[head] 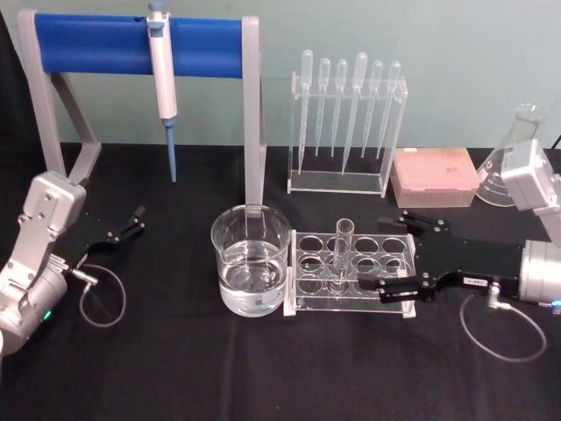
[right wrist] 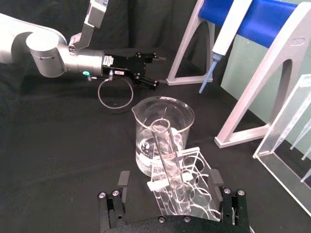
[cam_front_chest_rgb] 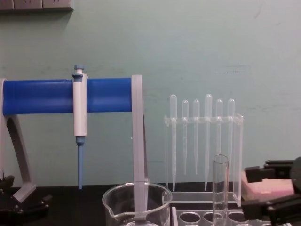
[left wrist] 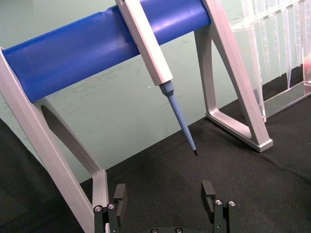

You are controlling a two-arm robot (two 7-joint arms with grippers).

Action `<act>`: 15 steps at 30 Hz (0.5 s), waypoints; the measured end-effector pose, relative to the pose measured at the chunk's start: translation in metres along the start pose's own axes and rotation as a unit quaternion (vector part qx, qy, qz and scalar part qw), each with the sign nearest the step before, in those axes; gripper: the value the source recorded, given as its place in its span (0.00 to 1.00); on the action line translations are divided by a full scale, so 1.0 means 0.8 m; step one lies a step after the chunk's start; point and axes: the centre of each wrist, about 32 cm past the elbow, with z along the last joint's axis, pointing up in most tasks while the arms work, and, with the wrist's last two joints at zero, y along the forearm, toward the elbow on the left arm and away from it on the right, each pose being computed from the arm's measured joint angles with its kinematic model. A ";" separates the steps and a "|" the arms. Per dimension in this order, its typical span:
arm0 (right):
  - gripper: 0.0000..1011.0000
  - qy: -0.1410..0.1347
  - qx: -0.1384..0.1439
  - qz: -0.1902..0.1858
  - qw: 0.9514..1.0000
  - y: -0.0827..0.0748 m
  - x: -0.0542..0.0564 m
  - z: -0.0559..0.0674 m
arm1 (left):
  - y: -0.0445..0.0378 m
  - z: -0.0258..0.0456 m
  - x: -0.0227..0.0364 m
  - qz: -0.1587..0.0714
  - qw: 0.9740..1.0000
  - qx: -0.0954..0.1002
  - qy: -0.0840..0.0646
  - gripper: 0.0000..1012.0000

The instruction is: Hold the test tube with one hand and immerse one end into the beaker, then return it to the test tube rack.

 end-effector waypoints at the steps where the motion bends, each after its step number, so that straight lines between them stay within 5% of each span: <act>1: 0.99 0.002 0.000 0.001 1.000 0.002 0.001 0.000 | 0.000 0.0000 0.0000 0.000 1.000 0.000 0.000 0.99; 15: 0.99 0.028 0.002 -0.002 1.000 0.035 0.005 0.004 | 0.000 0.0000 0.0000 0.000 1.000 0.000 0.000 0.99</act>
